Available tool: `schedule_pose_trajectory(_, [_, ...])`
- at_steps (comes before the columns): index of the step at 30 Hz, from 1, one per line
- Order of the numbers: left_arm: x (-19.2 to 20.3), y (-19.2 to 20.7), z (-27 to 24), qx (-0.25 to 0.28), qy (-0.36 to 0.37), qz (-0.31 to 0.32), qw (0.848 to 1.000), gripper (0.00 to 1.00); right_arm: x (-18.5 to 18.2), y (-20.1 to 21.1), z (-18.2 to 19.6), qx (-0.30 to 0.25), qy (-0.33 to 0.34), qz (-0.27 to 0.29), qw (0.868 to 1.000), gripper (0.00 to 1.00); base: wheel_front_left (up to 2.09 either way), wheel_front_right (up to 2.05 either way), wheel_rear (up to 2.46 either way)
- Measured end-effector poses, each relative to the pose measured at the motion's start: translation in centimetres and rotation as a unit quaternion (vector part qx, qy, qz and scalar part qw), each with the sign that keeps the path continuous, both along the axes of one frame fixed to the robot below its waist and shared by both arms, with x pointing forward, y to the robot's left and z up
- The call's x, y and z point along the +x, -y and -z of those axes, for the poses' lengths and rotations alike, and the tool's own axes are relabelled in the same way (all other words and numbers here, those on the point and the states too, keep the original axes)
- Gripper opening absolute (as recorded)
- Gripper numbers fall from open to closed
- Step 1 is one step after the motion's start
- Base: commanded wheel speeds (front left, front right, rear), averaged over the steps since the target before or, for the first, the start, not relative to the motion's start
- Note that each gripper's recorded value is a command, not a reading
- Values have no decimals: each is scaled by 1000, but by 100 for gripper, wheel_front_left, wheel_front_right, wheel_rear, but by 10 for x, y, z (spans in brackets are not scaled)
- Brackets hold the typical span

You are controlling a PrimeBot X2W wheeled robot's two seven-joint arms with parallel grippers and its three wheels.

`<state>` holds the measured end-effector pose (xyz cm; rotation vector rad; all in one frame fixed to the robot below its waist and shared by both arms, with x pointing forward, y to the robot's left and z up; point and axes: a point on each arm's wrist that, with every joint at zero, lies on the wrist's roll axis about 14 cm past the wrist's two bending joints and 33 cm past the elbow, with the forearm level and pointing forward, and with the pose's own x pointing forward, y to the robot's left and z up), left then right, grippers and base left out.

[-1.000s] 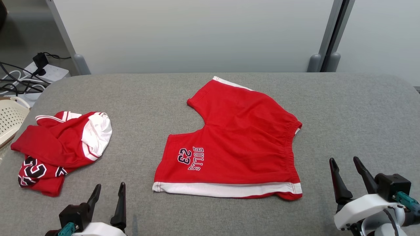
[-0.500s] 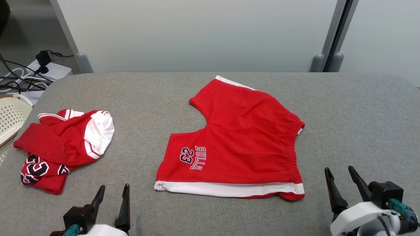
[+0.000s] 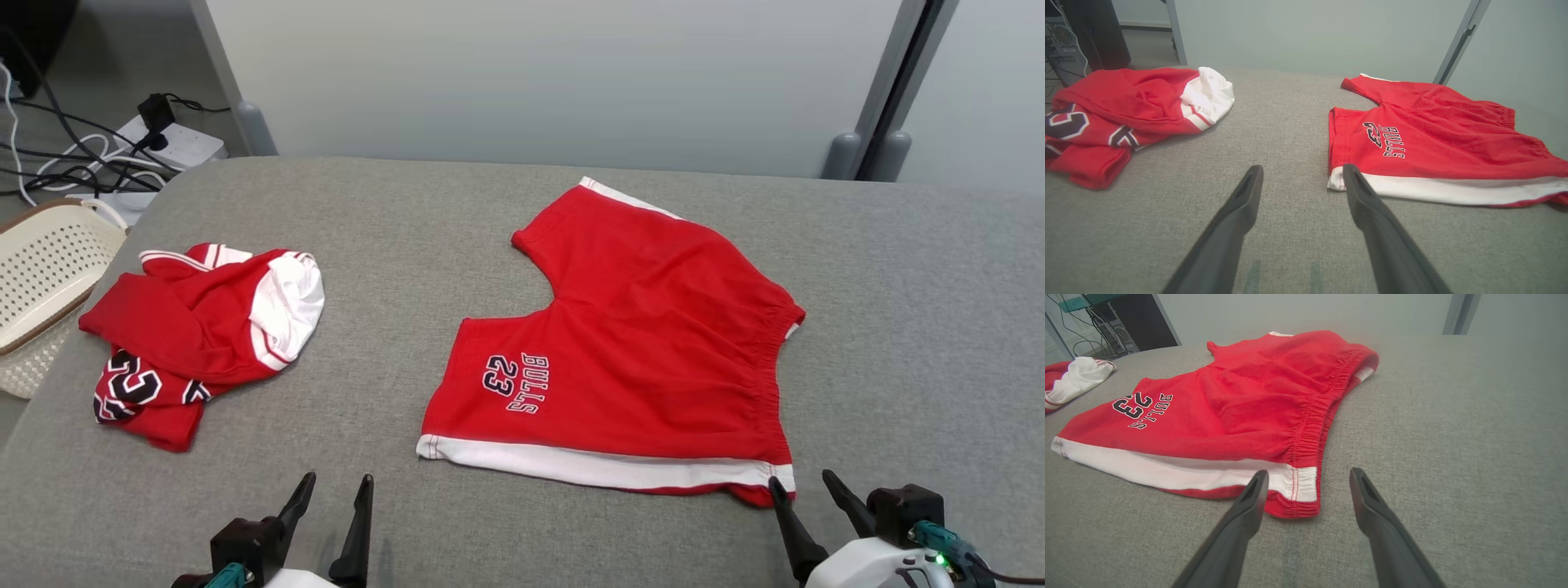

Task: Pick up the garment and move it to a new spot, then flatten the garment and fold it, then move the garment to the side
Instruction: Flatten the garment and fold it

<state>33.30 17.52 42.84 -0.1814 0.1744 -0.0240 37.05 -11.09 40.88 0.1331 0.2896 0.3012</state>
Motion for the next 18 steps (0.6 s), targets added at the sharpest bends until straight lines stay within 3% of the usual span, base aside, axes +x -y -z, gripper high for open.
schedule_pose_trajectory(18, [-17,-17,15,-11,-26,-33,999,100,9,-18,29,-8,-50,-27,998,100,0,0,0])
